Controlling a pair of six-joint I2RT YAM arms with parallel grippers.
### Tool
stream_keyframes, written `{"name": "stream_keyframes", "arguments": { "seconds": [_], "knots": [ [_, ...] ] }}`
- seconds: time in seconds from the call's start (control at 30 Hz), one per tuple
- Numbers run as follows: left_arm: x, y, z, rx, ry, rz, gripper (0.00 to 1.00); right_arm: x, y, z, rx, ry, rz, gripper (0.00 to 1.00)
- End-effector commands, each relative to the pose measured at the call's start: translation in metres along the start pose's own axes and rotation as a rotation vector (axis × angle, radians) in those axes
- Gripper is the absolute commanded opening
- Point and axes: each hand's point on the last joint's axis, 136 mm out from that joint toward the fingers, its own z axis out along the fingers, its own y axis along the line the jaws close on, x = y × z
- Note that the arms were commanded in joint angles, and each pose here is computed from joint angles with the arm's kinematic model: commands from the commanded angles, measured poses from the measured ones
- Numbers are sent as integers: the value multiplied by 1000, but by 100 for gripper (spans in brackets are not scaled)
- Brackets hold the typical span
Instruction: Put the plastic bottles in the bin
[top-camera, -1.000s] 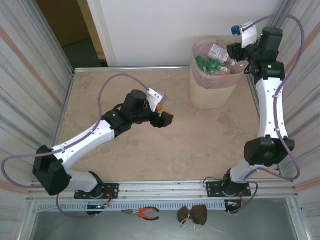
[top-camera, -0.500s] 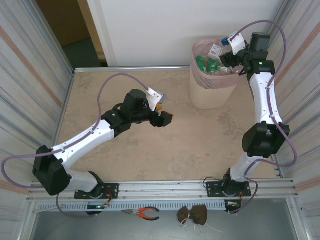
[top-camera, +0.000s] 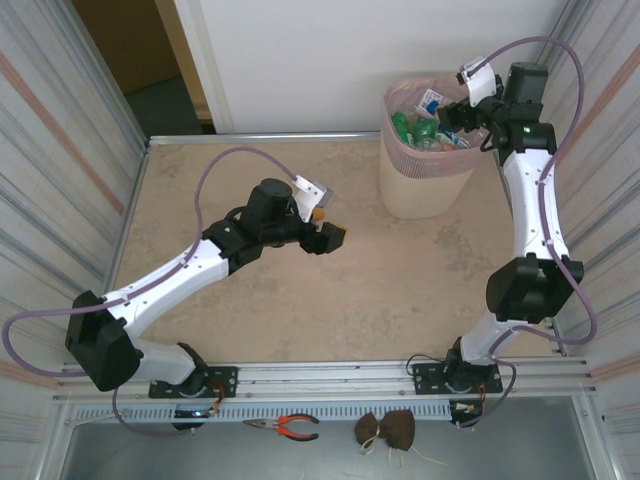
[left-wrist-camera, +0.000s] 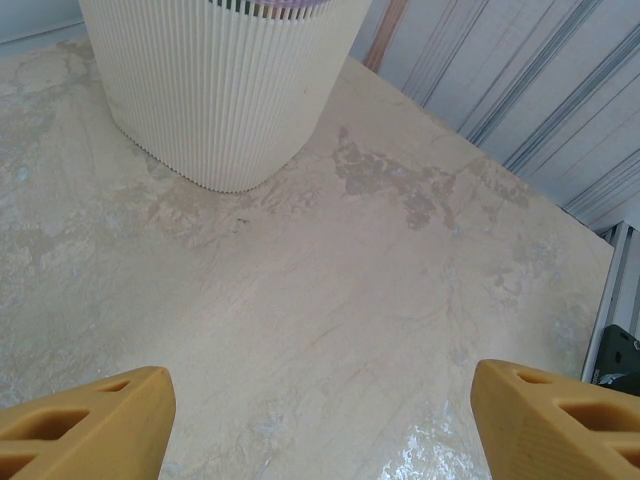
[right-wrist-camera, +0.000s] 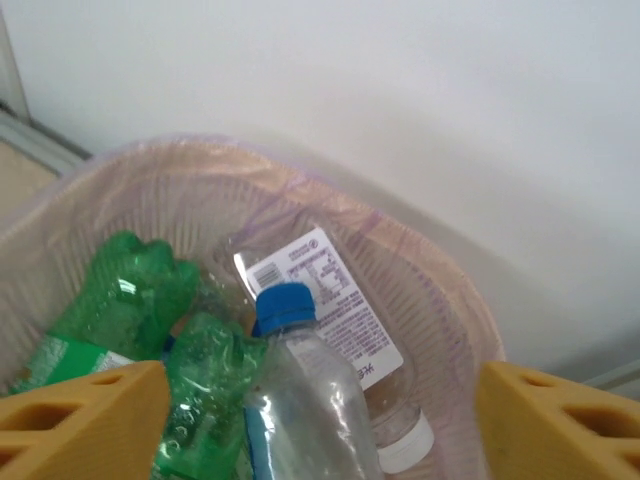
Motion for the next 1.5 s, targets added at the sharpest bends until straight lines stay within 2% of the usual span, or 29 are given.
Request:
{"name": "stream_keyframes", "arguments": {
  "seconds": [0.0,0.17,0.33,0.5,0.63,0.8,0.97,1.2,1.47],
  "knots": [
    [-12,-5,-10,17,-35,12,78,-24,-15,-19,52,-72,119,67],
    [-9,4,-15,-22,-33,23,78,-13,-19,-29,91,-35,280,64],
    [-4,25,-29,-89,-40,5,83,11,1,-47,73,24,387,66],
    [8,57,-45,-190,-39,-30,89,24,25,-74,60,12,439,71],
    [23,88,-60,-304,-37,-61,99,40,47,-91,37,24,458,77],
    [46,124,-74,-443,-15,-95,99,72,69,-105,41,68,478,84],
    [68,152,-81,-559,13,-83,99,113,90,-106,33,122,505,99],
    [89,185,-93,-721,-22,-22,99,170,105,-94,75,180,559,99],
    [123,230,-108,-903,-8,-39,99,244,111,-67,181,201,595,99]
  ]
}}
